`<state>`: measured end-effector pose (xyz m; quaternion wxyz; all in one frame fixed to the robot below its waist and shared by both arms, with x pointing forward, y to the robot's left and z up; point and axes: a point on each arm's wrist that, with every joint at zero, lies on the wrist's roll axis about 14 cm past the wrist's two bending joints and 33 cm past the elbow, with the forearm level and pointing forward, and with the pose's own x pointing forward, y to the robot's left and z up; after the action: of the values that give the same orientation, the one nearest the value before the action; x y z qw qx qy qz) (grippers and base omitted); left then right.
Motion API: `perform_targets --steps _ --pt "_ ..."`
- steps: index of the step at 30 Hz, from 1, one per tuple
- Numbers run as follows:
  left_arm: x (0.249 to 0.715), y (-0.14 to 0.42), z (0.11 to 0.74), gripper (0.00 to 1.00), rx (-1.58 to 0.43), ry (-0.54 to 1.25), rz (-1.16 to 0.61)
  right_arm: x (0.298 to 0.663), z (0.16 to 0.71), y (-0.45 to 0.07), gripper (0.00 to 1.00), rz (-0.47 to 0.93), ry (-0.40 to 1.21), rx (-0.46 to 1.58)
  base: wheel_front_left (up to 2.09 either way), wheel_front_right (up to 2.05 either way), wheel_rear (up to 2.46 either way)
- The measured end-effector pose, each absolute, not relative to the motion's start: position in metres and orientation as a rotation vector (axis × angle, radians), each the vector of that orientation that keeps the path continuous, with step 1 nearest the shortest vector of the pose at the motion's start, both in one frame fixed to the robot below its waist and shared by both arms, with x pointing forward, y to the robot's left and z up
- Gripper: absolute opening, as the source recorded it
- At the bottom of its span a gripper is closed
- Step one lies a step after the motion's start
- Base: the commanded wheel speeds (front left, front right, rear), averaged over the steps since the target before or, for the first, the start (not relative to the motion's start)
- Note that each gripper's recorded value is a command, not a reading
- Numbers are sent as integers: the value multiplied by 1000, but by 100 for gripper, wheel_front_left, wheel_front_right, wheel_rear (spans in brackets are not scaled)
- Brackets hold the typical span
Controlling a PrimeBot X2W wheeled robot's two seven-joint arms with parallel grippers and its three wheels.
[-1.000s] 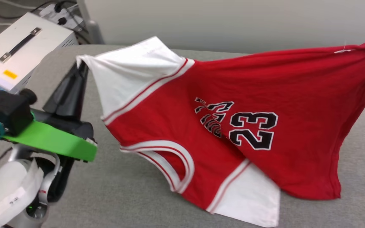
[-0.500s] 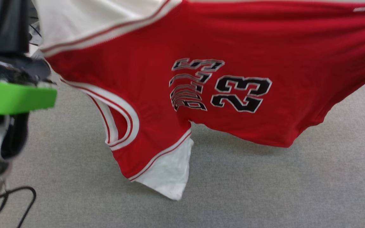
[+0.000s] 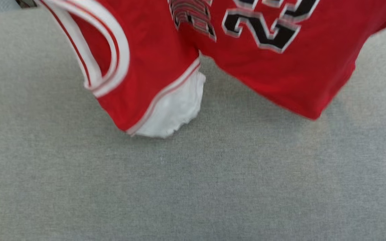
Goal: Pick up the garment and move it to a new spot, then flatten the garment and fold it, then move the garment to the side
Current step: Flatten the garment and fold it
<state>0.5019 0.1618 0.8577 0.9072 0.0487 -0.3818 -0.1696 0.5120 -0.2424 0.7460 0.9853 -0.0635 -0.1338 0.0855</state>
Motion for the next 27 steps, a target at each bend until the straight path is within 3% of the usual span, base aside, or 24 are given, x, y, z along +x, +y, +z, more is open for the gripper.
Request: perform_targets --steps 13,17,27 --pt "657 183 813 0 208 -666 -262 644 728 -257 0 58 -313 -150 0 0 0" --pt "694 185 803 0 140 -655 -230 679 708 -265 0 13 -302 -153 0 0 0" --pt "751 192 742 0 52 -590 -179 726 667 -260 0 -14 -297 -169 0 0 0"
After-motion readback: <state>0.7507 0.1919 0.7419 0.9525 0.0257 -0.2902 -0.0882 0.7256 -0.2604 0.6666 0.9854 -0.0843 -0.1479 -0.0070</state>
